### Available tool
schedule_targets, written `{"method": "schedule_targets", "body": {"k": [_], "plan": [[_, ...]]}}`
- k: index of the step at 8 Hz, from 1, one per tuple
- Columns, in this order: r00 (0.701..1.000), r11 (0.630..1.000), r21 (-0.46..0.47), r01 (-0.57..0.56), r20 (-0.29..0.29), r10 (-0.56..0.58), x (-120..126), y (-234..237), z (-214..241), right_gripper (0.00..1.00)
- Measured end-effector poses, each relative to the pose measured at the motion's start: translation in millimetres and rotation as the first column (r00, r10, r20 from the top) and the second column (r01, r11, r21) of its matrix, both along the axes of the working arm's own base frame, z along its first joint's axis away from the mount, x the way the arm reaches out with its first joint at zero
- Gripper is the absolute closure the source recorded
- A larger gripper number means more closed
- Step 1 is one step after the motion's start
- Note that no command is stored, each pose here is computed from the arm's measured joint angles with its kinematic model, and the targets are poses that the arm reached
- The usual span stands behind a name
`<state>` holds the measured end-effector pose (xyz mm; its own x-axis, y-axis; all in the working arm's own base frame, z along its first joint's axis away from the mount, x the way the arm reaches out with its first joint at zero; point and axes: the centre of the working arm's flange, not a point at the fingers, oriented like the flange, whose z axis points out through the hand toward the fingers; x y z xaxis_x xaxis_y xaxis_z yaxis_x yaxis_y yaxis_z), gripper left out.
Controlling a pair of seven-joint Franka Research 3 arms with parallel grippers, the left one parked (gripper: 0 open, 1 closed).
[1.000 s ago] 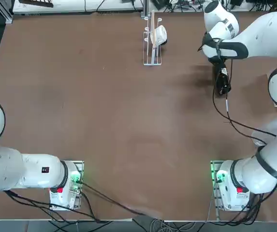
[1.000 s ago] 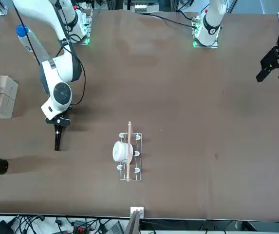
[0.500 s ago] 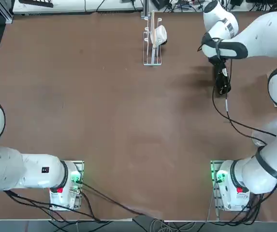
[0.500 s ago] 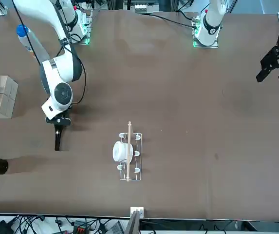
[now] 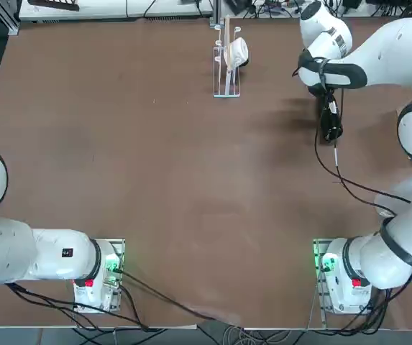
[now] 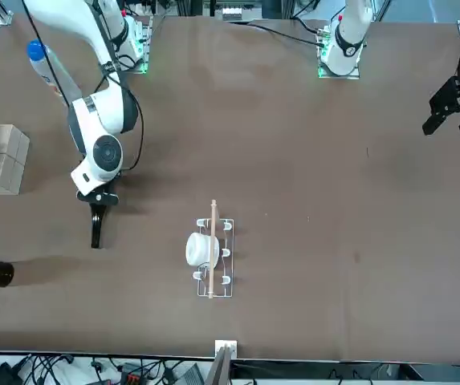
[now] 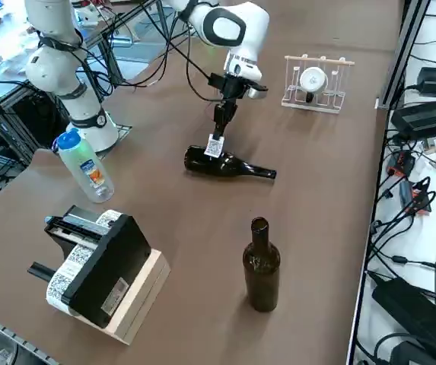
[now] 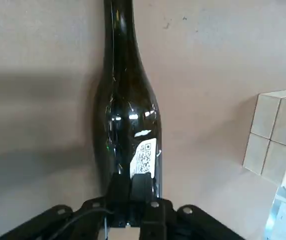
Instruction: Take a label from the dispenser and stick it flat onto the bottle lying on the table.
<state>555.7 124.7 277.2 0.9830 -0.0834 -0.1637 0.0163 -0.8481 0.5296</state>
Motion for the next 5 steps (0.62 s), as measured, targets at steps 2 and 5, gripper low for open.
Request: {"method": "schedule_targets", "body": {"k": [2, 5], "plan": [[1.0, 1.0, -0.002, 0.001, -0.003, -0.001, -0.2, -0.1, -2.6, 0.99], [1.0, 1.0, -0.005, 0.002, -0.013, -0.002, -0.6, -0.2, -9.3, 0.98]]}}
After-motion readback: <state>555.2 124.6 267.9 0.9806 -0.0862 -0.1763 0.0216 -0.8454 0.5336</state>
